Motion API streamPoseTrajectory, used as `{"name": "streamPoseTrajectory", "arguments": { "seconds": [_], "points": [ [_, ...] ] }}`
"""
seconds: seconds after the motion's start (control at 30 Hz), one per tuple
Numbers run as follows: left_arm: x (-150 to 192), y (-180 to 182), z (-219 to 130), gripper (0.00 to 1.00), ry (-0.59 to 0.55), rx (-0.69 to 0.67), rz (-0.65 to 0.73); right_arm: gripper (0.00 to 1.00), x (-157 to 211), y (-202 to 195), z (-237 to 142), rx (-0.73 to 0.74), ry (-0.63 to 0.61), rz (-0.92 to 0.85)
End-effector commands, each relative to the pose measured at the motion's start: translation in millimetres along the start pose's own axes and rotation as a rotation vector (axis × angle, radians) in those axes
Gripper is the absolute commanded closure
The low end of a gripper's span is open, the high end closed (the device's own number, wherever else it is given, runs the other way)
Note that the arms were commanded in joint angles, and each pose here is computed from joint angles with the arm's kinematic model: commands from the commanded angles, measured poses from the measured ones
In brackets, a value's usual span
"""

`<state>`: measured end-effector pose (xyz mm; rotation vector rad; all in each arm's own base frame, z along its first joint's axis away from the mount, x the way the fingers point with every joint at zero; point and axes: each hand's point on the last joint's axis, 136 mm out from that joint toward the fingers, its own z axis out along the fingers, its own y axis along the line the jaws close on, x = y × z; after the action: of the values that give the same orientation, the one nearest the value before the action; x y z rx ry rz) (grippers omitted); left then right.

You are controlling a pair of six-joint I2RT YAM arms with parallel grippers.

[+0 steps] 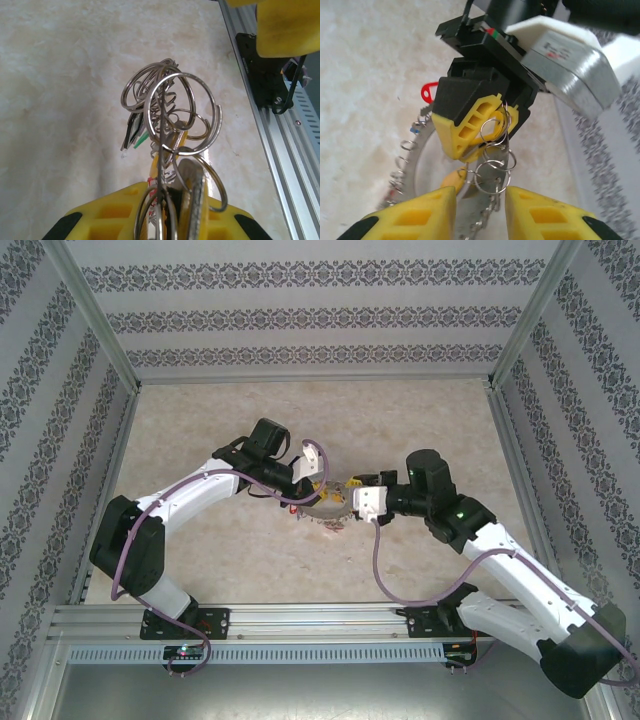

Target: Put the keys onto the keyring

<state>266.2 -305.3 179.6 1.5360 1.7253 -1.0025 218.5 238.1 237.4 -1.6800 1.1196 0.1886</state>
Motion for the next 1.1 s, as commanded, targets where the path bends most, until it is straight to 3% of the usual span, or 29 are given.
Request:
{"name": "streamPoseTrajectory", "arguments": {
  "seconds": [0.0,0.33,1.07],
  "points": [
    [-19.7,-12.5,-12.9,1.00,-0.054,0.044,0.047,0.68,-7.5,-16.2,-1.7,0.044,0.018,-0.329],
    [-20.2,-14.8,-13.7,1.00,-0.049,0.054,0.029,0.68,-8.5,-18.6,15.2,-0.028,0.045,-0.502],
    [-25.9,-18.9,-13.0,1.00,-0.064,0.105,0.009,0.71,-5.5,-5.9,24.8,-0.099,0.061,-0.562]
  ]
}}
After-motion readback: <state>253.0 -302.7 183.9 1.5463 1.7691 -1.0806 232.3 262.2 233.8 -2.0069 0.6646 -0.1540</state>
